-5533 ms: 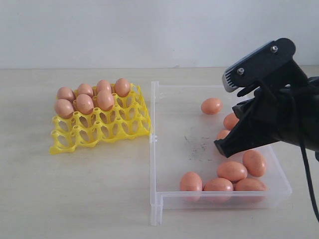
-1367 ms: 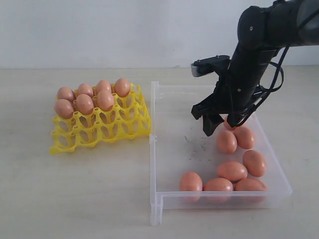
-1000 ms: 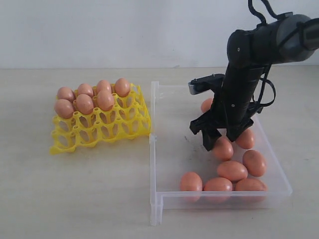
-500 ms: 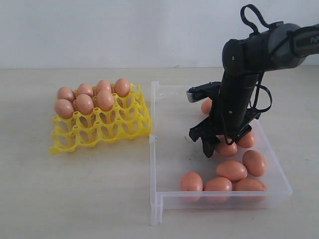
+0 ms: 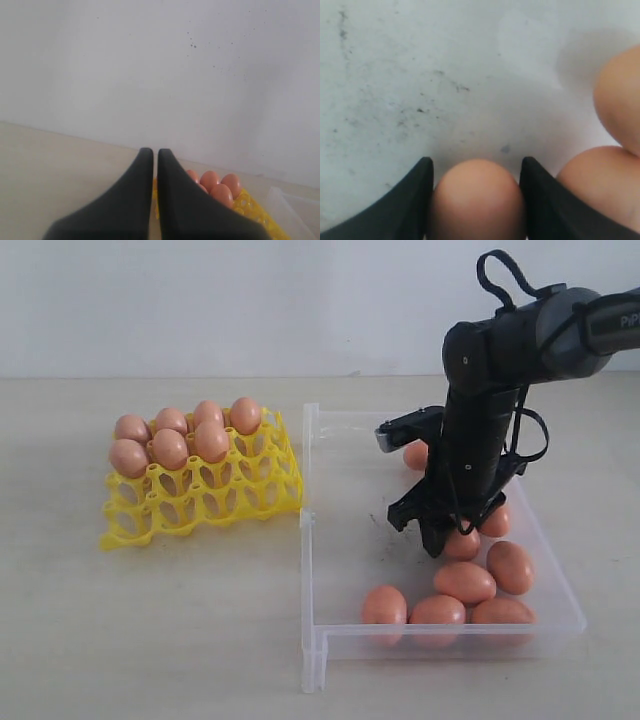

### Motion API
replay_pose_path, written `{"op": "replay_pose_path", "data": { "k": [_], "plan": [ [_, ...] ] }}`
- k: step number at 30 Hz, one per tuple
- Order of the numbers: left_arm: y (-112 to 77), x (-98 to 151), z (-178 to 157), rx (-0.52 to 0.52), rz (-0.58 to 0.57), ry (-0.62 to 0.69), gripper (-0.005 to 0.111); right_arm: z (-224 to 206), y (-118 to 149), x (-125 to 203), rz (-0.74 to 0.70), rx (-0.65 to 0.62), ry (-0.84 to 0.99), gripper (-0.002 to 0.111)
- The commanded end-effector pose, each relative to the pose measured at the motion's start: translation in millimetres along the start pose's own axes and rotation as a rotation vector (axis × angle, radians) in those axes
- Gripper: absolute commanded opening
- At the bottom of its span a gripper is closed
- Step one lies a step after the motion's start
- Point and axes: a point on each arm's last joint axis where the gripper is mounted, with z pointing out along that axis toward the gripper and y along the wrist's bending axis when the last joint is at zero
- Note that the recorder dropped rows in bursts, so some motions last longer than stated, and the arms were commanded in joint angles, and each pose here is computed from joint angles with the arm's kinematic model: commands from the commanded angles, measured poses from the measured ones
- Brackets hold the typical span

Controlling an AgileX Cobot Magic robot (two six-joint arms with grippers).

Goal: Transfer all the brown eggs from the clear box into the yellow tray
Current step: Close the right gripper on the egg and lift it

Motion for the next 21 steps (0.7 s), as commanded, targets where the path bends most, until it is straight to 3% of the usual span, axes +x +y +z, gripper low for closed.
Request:
{"op": "replay_pose_path", "data": {
  "k": [1,15,21],
  "plan": [
    [-0.5,-1.0,-0.3,0.005,0.005,-0.004,0.004,-5.0,-1.9,-11.3,0.000,0.017,-0.134,0.000],
    [-0.5,-1.0,-0.3,0.005,0.005,-0.004,0.004,-107.3,4.6,-15.8,0.120,0.016,-0.788,0.000],
    [-0.5,-1.0,-0.3,0.005,0.005,-0.004,0.004,-127.0,28.4,-21.9,0.109,0.041,-1.097,0.000]
  ]
}}
